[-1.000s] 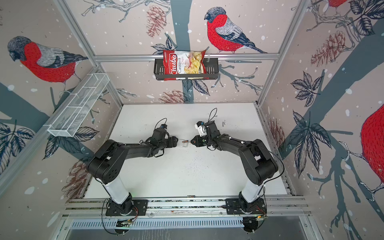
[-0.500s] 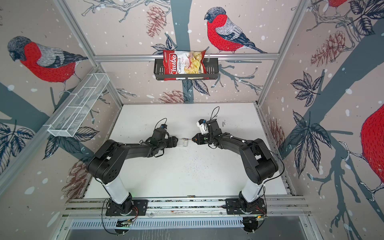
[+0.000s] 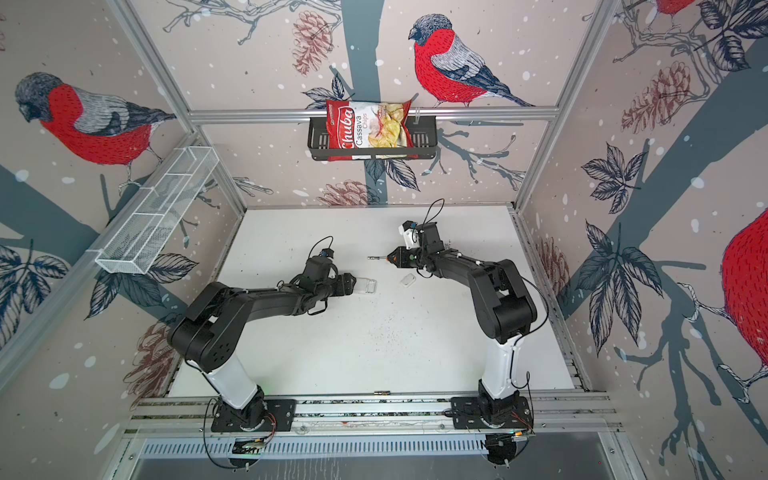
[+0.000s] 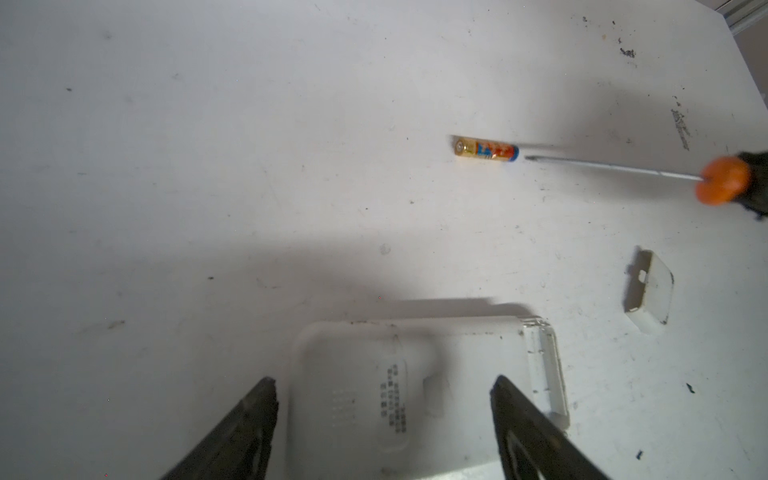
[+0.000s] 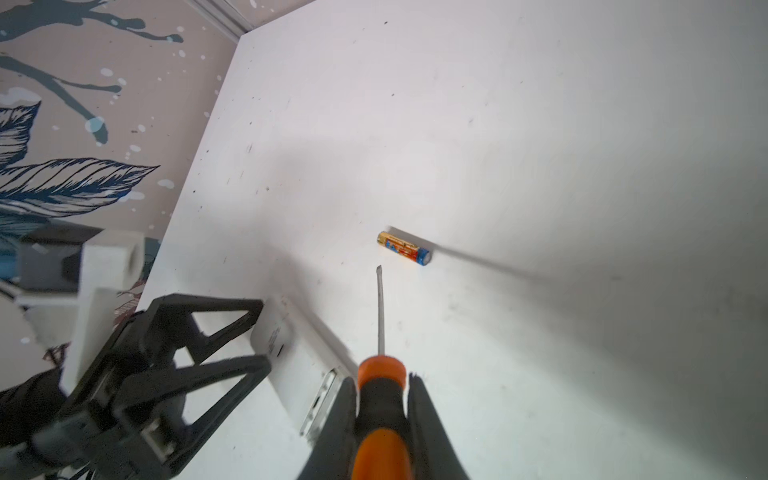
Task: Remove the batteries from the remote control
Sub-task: 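Flick the second battery out and push it away with the screwdriver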
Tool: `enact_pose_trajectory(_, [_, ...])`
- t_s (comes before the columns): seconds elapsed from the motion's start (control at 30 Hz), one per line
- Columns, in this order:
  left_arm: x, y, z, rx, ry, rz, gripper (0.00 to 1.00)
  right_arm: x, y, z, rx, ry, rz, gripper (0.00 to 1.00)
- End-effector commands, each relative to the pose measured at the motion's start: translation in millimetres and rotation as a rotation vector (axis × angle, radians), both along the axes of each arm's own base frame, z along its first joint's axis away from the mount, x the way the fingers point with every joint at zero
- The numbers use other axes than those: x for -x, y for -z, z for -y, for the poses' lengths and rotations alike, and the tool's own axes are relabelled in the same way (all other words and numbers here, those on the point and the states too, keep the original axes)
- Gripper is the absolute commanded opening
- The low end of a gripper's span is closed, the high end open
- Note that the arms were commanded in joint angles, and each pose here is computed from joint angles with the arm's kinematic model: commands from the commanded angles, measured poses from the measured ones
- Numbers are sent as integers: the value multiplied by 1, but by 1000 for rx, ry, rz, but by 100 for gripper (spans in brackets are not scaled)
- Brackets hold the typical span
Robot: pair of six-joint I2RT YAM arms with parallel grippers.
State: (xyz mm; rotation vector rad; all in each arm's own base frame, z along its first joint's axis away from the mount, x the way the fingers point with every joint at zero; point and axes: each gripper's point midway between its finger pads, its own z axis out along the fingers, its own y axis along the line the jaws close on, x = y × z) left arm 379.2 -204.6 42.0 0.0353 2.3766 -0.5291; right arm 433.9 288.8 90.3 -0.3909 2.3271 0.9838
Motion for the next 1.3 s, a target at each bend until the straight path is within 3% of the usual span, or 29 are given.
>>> enact_pose_trajectory(0.0, [3, -1, -2, -10, -1, 2, 81, -28, -2, 0, -14, 23, 60, 0])
enact_pose_trajectory(0.17, [7, -4, 1, -8, 3, 10, 81, -57, 8, -1, -41, 30, 58, 0])
enact_pose_trajectory(0.43, [13, -4, 3, -6, 6, 11, 81, -70, 25, -3, 16, 1, 44, 0])
enact_pose_trajectory(0.73, [12, -18, 0, -17, -3, 41, 81, -105, 5, -3, -4, 14, 75, 0])
enact_pose_trajectory(0.97, [12, -35, -6, -24, -27, 81, 87, -106, 26, -7, 1, -15, 43, 0])
enact_pose_trajectory(1.27, [16, -54, -20, -40, -67, 130, 95, -73, 39, -7, 3, -72, 15, 0])
